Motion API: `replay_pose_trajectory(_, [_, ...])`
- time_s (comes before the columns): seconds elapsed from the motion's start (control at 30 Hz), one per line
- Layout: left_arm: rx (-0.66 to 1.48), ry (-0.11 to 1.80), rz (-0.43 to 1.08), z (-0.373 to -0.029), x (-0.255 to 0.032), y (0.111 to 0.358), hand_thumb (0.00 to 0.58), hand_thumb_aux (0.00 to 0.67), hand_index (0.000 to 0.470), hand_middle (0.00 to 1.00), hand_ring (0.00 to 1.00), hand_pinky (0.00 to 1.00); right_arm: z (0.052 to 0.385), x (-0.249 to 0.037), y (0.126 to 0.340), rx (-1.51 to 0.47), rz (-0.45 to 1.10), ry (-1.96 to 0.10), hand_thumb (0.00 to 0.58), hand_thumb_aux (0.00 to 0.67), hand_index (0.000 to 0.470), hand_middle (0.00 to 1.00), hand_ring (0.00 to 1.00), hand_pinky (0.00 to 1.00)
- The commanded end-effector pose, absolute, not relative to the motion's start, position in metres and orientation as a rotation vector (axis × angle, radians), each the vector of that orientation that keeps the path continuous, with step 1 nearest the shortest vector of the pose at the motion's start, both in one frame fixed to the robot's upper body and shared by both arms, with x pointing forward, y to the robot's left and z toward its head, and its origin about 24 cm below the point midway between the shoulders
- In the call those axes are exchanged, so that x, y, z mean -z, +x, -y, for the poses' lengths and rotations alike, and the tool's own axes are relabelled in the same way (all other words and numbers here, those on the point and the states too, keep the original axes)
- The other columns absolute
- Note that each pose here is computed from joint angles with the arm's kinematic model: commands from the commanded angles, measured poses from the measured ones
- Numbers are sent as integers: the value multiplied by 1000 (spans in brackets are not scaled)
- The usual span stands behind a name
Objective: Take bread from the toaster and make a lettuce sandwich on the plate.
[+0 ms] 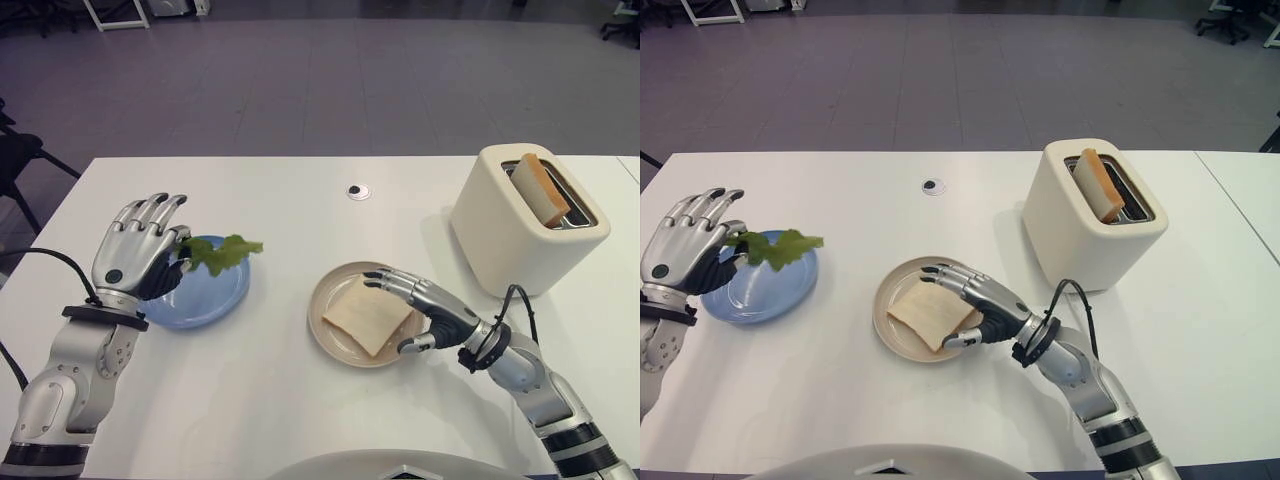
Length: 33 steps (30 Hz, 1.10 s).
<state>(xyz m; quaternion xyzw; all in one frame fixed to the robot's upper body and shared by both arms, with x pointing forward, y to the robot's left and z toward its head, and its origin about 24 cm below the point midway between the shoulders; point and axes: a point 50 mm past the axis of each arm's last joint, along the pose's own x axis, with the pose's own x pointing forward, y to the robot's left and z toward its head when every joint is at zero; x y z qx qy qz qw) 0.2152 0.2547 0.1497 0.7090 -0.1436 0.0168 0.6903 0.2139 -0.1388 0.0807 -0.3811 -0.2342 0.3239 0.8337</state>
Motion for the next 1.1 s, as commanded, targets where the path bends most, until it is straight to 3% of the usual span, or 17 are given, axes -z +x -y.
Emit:
replay_pose_trajectory(0.03, [112,1342,465,-197,-158,220,580,670,470,0,0,0,159,-94,233,-509,477,-768,0,0,0,0,0,0])
replay_pose_trajectory(0.2, [293,1250,533,-141,-136,229,580,670,470,0,0,0,187,-107,243,-333,454,-650,0,0,0,0,0,0])
replay_pose_trajectory(0.37, [472,1423,595,-92,-92,236,580,670,470,0,0,0,191,-106,245,-319,436,-605,0,0,0,0,0,0])
replay_pose_trajectory(0.7, [468,1523,751,-68,-89,250,580,670,470,0,0,0,184,-100,247,-341,423,-592,0,0,0,0,0,0])
replay_pose_trajectory(1.1, [382,1601,791,-83,-103,256,580,670,470,0,0,0,183,-95,248,-357,412,-590,0,0,0,0,0,0])
